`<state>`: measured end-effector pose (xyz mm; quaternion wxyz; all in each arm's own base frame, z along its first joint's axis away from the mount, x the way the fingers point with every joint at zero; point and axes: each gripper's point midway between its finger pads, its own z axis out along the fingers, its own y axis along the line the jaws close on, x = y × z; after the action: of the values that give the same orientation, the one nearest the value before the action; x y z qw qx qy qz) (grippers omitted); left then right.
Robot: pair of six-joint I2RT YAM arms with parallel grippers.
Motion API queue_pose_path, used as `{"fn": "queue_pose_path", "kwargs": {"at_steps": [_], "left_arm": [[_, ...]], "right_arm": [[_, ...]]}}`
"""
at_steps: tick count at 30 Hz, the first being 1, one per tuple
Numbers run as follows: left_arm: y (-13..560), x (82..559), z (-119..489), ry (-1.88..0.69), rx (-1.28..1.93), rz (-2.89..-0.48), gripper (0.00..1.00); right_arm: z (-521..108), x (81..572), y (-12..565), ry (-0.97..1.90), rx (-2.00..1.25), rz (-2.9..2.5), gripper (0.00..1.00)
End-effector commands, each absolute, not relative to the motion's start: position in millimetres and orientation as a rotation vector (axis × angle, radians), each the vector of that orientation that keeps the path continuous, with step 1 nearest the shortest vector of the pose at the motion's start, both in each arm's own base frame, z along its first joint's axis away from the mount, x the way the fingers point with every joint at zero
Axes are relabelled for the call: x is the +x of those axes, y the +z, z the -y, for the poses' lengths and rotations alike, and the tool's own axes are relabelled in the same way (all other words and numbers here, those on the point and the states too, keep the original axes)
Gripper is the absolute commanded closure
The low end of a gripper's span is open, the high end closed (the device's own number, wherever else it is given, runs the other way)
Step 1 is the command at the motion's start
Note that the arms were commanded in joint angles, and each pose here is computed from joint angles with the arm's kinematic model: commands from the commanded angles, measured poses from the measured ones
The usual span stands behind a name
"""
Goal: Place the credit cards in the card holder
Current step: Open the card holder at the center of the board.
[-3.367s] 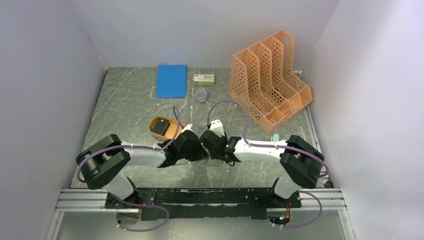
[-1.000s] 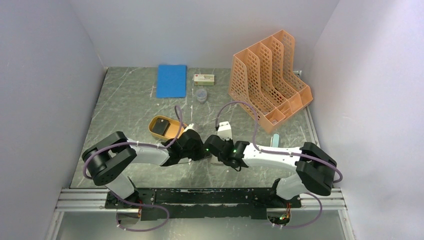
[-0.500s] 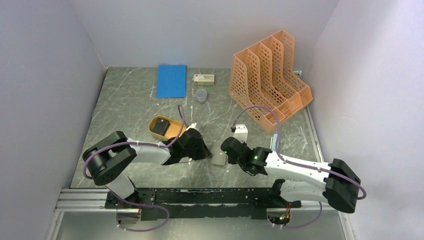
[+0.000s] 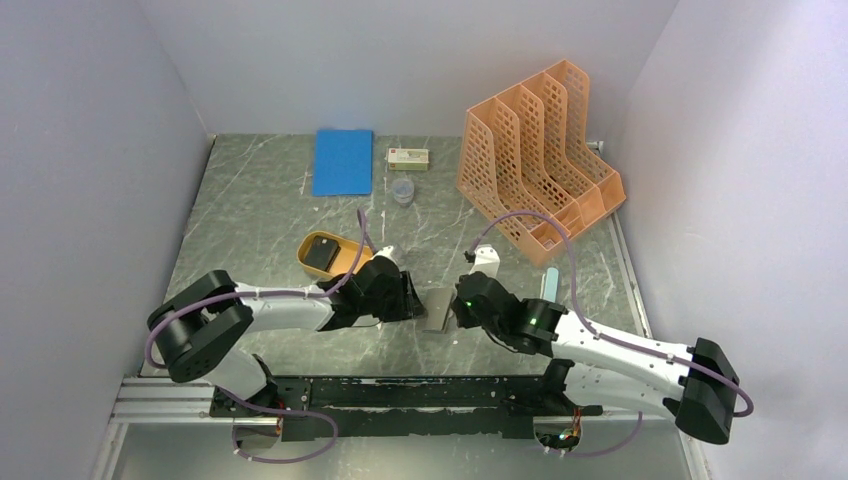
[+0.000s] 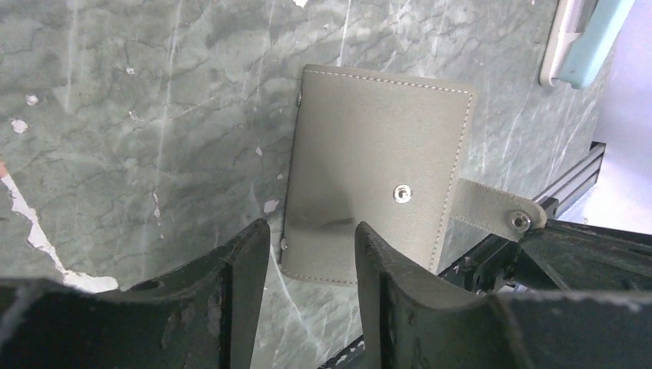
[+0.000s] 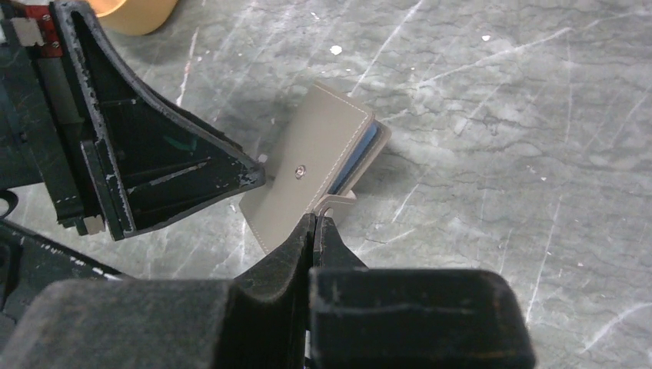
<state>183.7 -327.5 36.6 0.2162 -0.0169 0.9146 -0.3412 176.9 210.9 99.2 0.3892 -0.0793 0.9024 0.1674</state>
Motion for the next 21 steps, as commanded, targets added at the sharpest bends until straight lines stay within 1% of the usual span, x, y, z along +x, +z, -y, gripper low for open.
{"fn": "queue_pose_path", "kwargs": {"at_steps": [1,8,11,15,21], "left_arm": [[50,178,330,-0.982,0.010,-2.521,0.48],[68,181,330,-1.012,-0.006,-2.472,0.32],[74,183,328,-1.002,-0.018,-2.461,0.28],[80,184,329,-1.014,-0.015,-2.441,0.26],[85,187,332,-1.012,0.019,-2.431,0.26]], "right_arm": [[-222,175,112,0.535,-0.254,-2.240,1.00],[-238,174,126,0.632,-0.295,-2.194,1.00],[-240,175,128,0.631,-0.305,-2.188,1.00],[-241,177,128,0.623,-0.315,-2.184,1.00],[-243,179,136,0.640,-0.310,-2.157,1.00]]}}
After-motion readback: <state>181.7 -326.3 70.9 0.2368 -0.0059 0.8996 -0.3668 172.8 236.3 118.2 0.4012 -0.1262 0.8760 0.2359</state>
